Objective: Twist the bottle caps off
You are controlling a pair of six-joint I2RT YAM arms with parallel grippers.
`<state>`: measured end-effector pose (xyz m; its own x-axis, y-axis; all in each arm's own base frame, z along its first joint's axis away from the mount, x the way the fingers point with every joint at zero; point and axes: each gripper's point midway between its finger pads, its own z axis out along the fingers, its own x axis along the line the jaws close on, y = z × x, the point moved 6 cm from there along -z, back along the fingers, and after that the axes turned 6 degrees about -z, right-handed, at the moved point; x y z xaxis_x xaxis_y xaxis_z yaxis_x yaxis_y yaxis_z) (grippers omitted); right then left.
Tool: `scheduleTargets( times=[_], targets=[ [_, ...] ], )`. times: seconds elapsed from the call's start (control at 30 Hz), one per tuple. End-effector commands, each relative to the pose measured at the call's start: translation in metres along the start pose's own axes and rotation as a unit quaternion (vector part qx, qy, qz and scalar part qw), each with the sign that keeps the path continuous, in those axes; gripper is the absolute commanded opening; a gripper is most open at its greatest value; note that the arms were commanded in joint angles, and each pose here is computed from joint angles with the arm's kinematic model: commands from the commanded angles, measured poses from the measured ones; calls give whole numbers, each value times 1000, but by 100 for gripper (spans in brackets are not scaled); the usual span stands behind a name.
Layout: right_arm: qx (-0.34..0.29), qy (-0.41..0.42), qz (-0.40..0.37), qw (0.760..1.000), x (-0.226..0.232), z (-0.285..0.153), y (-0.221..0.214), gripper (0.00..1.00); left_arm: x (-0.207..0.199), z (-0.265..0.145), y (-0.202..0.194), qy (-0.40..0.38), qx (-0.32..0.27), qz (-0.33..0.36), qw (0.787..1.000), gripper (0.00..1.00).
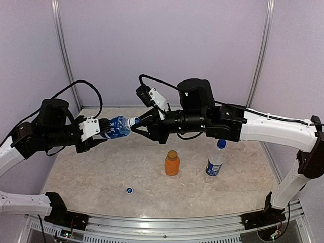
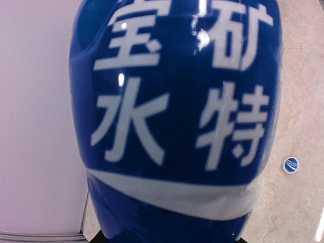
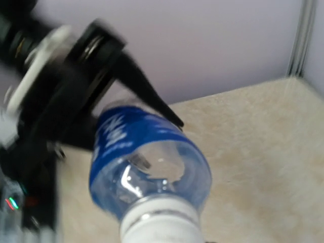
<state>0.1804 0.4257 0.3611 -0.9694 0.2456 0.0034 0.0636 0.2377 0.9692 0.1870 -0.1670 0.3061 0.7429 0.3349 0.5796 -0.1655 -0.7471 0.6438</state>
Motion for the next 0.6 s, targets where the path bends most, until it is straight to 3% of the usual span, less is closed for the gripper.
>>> scheduleTargets(
  times=[0.0,0.17,0.37,0.47,0.57],
  targets=[
    [41,-16,-257,965,36,-4,-13,0,-41,-21,7,-175,-22,-32,984,38],
    [75,27,-457,886,85,-5,-35,0,-54,-33,8,-241,-17,-45,969,38],
    [128,-18,-650,749,108,-8,-58,0,-64,-38,3,-278,-7,-41,960,38],
    [131,-48,-685,715,110,-8,-55,0,-65,-37,2,-282,-6,-39,959,39],
    [118,-60,-697,705,113,-9,-53,0,-66,-36,1,-283,-3,-38,958,38]
  ],
)
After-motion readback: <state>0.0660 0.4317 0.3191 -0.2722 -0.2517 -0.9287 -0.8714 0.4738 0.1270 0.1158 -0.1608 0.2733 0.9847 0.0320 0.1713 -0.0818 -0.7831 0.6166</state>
